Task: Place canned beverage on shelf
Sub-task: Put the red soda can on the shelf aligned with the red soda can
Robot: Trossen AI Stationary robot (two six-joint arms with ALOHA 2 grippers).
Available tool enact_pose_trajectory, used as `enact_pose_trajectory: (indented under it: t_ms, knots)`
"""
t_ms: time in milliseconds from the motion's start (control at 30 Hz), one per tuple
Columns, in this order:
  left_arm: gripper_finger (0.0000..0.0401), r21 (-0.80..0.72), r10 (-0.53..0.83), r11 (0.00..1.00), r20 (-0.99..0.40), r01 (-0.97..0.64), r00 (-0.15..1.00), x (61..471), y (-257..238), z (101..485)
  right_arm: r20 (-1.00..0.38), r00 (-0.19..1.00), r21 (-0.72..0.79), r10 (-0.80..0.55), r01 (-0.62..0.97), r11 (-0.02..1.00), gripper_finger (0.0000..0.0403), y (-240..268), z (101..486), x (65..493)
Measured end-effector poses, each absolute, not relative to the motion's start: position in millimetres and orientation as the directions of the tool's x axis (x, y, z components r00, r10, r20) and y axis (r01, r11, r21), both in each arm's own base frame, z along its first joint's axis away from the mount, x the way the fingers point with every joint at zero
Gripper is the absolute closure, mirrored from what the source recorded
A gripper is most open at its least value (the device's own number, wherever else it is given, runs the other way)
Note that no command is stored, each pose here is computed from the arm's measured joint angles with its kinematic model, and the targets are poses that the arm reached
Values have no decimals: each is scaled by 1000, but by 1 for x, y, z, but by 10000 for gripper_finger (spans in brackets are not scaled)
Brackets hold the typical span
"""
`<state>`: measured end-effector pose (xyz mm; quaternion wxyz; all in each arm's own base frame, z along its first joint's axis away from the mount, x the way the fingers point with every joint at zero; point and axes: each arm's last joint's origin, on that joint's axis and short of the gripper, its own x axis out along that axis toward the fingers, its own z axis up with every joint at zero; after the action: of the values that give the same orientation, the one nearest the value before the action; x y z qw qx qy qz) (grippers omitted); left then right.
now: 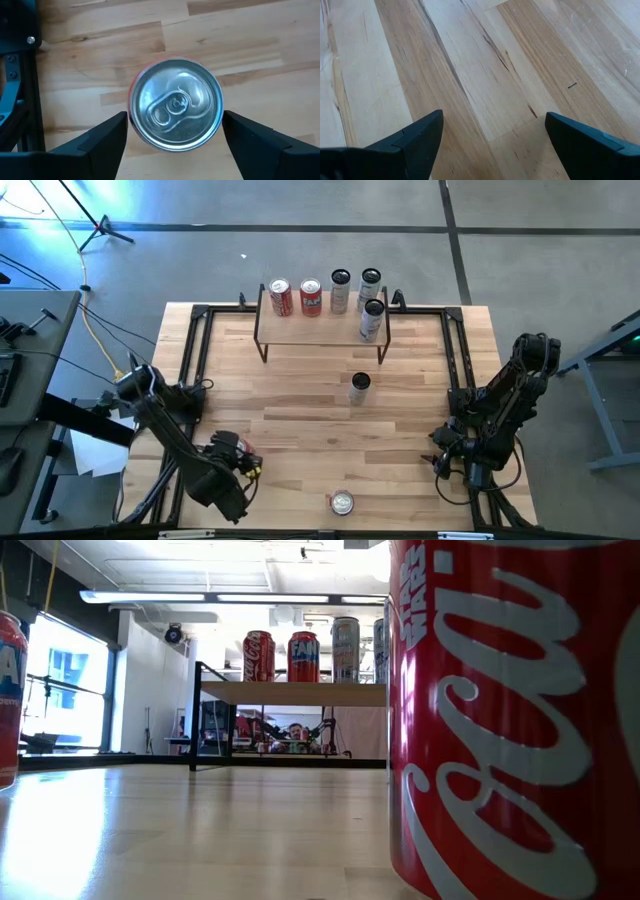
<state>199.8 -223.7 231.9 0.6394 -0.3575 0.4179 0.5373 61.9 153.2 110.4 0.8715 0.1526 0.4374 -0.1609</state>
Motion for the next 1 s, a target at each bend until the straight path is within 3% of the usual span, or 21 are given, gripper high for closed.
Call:
enact_pose_trajectory:
  t_ms: [200, 633, 900, 1000]
  knots:
    - [73, -12, 408, 168, -909, -986, 80, 197, -221, 233, -811, 566, 125, -147, 414, 902, 64, 153, 110, 62]
    - [72, -83, 413, 160, -899, -984, 143, 199, -212, 193, -811, 566, 125, -147, 413, 902, 64, 153, 110, 62]
    - [126, -127, 376, 204, -905, -971, 197, 204, -216, 192, -811, 566, 125, -147, 413, 902, 64, 153, 110, 62]
    - [128, -136, 357, 250, -907, -959, 222, 209, -217, 195, -811, 566, 125, -147, 414, 902, 64, 153, 110, 62]
